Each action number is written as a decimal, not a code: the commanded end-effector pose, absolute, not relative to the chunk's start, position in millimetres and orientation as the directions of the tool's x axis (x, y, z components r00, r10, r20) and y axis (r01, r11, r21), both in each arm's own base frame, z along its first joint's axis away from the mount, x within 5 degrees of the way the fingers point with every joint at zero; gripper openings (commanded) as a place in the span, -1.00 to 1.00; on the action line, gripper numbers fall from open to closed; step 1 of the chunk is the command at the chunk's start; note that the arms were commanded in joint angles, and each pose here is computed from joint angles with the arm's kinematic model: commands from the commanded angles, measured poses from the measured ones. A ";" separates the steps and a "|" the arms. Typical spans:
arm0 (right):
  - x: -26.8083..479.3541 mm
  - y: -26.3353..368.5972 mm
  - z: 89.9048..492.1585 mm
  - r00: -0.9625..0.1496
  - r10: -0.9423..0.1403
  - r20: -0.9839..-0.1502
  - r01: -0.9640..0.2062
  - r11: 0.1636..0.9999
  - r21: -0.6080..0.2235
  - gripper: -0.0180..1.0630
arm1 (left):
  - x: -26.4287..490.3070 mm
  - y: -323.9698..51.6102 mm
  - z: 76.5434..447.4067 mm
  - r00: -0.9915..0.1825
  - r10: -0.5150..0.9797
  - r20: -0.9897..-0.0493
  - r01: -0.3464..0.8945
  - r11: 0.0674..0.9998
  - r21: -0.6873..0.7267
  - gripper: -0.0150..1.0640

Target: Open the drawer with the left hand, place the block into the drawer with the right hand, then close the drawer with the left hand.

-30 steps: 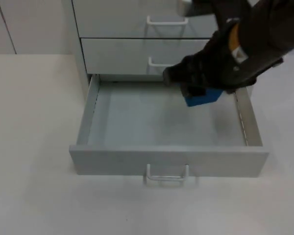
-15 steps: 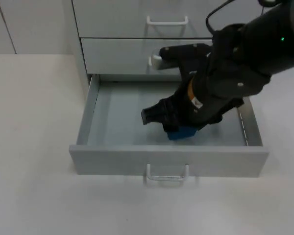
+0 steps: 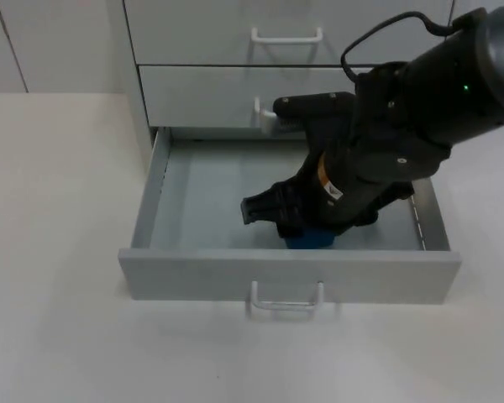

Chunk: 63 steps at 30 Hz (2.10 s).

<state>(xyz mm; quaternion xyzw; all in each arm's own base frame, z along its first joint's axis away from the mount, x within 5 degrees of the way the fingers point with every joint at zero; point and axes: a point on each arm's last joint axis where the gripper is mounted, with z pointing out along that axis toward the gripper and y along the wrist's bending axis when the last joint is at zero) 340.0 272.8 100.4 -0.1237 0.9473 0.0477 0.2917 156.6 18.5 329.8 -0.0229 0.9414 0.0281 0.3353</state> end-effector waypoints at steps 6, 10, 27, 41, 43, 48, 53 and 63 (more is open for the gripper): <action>339.9 276.0 127.2 -0.771 -0.178 -0.611 -0.263 0.964 0.051 0.64 | 155.2 19.0 329.7 -0.768 -0.033 -0.639 -0.071 0.997 0.033 0.98; 337.2 269.3 170.9 -0.729 -0.171 -0.662 -0.260 0.965 0.038 0.66 | 155.3 19.3 329.8 -0.767 -0.031 -0.640 -0.071 0.997 0.037 0.98; 292.8 236.1 250.5 -0.769 -0.376 -0.517 -0.400 0.914 -0.069 0.66 | 155.9 19.4 330.3 -0.762 -0.030 -0.646 -0.072 0.997 0.038 0.98; 237.0 183.4 256.1 -0.759 -0.426 -0.493 -0.436 0.894 -0.102 0.66 | 154.8 19.2 329.3 -0.773 -0.027 -0.634 -0.068 0.997 0.039 0.98; 233.4 175.4 258.4 -0.760 -0.419 -0.496 -0.429 0.898 -0.102 0.66 | 154.6 19.2 329.2 -0.775 -0.014 -0.632 -0.057 0.997 0.048 0.98; 232.9 143.5 269.3 -0.780 -0.363 -0.509 -0.362 0.926 -0.106 0.66 | 154.4 18.9 329.0 -0.777 -0.011 -0.629 -0.053 0.998 0.047 0.98; 237.3 112.3 281.3 -0.805 -0.286 -0.520 -0.302 0.952 -0.055 0.66 | 154.1 18.9 328.8 -0.780 -0.011 -0.626 -0.052 0.998 0.047 0.98; 243.3 47.3 293.2 -0.855 -0.101 -0.509 -0.114 0.993 -0.005 0.66 | 153.6 18.2 328.3 -0.784 -0.013 -0.620 -0.049 0.998 0.040 0.98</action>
